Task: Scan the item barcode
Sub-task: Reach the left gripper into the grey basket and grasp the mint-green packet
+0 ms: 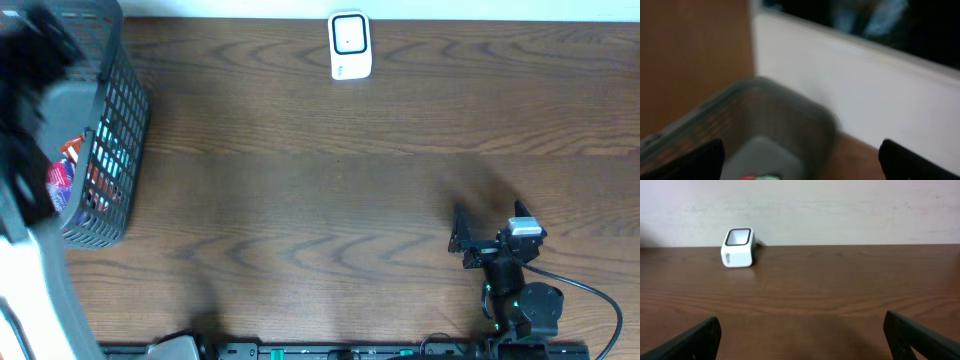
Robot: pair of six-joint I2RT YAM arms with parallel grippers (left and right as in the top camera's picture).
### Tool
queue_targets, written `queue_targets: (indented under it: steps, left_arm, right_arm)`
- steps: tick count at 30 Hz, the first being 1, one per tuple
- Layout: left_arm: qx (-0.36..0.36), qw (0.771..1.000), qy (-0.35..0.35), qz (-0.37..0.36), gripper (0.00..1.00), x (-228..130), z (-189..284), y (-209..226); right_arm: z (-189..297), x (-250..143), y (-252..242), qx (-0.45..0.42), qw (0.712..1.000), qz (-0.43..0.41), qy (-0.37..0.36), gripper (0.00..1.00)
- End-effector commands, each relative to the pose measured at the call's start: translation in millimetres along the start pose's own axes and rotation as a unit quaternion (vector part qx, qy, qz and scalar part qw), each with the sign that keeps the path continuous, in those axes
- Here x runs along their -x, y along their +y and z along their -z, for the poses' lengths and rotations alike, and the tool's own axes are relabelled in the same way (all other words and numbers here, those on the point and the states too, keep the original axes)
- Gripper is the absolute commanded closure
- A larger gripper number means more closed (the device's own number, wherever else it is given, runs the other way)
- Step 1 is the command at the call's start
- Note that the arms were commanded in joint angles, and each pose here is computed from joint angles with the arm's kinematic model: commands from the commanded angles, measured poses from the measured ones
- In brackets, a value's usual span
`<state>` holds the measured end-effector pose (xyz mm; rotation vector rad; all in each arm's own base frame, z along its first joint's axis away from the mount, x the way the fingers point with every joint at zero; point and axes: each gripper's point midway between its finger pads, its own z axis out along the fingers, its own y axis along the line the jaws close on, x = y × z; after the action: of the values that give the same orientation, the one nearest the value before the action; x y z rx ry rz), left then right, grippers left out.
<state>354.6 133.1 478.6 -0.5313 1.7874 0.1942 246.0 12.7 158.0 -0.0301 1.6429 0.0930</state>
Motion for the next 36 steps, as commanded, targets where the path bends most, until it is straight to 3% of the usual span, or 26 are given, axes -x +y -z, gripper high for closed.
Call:
queue_targets:
  steps: [1,3,7,13,22,32,36]
  left_arm:
    - [0.034,0.997,0.066,0.024,0.02,-8,-48,32]
    - [0.019,0.993,0.110,0.037,0.02,-25,-69,40]
    - [0.057,0.976,0.204,0.052,0.02,-77,-97,71]
    - [0.111,0.950,0.283,0.069,0.02,-126,-121,113]
    - [0.132,0.927,0.347,0.063,0.02,-163,-128,139]
    - [0.117,0.911,0.393,0.048,0.02,-207,-165,124]
    - [0.162,0.897,0.407,0.054,0.02,-227,-177,130]
  right_arm:
    - [0,-1,-2,-0.003,1.000,0.007,0.001,0.01]
    - [0,-1,-2,-0.003,1.000,0.007,0.001,0.01]
    - [0,-1,-2,-0.003,1.000,0.007,0.001,0.01]
    - [0,-1,-2,-0.003,1.000,0.007,0.001,0.01]
    - [0,-1,-2,-0.003,1.000,0.007,0.001,0.01]
    - [0,-1,-2,-0.003,1.000,0.007,0.001,0.01]
    - [0,-1,-2,-0.003,1.000,0.007,0.001,0.01]
